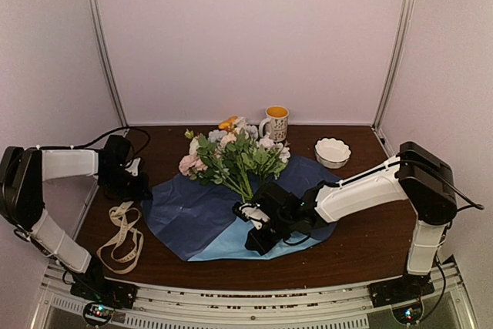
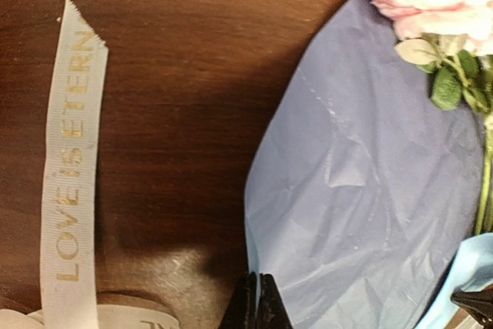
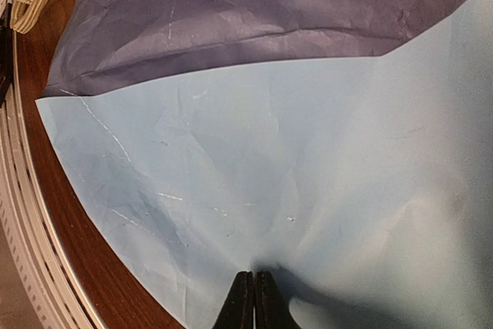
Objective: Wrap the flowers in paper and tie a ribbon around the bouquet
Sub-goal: Pick up the one-fourth-folded wrapping paper from the center of the board.
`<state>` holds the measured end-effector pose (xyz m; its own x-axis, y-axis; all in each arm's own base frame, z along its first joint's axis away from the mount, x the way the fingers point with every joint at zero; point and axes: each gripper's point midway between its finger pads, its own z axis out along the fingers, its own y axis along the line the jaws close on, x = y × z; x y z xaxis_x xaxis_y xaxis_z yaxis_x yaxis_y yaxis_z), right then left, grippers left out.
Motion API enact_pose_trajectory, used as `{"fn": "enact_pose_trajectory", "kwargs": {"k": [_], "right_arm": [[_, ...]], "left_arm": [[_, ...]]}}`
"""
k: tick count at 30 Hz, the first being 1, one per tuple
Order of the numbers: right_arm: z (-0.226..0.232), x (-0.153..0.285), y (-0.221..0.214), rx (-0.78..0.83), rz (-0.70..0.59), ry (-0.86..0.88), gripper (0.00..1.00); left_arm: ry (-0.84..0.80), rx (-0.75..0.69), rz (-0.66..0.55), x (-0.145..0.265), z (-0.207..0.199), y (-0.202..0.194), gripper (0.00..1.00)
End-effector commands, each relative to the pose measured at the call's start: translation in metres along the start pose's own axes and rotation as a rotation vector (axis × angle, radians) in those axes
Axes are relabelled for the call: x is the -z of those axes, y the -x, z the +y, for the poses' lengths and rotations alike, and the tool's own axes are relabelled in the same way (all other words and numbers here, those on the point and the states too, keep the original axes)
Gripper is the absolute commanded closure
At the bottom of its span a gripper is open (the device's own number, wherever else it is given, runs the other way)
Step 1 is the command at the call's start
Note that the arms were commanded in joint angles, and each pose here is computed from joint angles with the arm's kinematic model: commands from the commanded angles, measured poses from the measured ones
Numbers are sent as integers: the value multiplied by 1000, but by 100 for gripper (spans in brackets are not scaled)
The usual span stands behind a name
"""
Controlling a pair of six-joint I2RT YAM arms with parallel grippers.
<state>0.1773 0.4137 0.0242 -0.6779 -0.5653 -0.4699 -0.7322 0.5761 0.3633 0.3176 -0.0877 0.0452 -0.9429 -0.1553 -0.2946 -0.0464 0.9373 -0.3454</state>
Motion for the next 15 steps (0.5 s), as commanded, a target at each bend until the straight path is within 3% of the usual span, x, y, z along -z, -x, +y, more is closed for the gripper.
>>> {"fn": "enact_pose_trajectory", "kwargs": {"k": [1, 15], "right_arm": [[-9, -6, -5, -23, 30, -46, 95], [-13, -5, -7, -11, 77, -62, 95]], "left_arm": [[-110, -37, -55, 18, -25, 9, 100], [-394, -279, -152, 77, -160, 50, 100]]}}
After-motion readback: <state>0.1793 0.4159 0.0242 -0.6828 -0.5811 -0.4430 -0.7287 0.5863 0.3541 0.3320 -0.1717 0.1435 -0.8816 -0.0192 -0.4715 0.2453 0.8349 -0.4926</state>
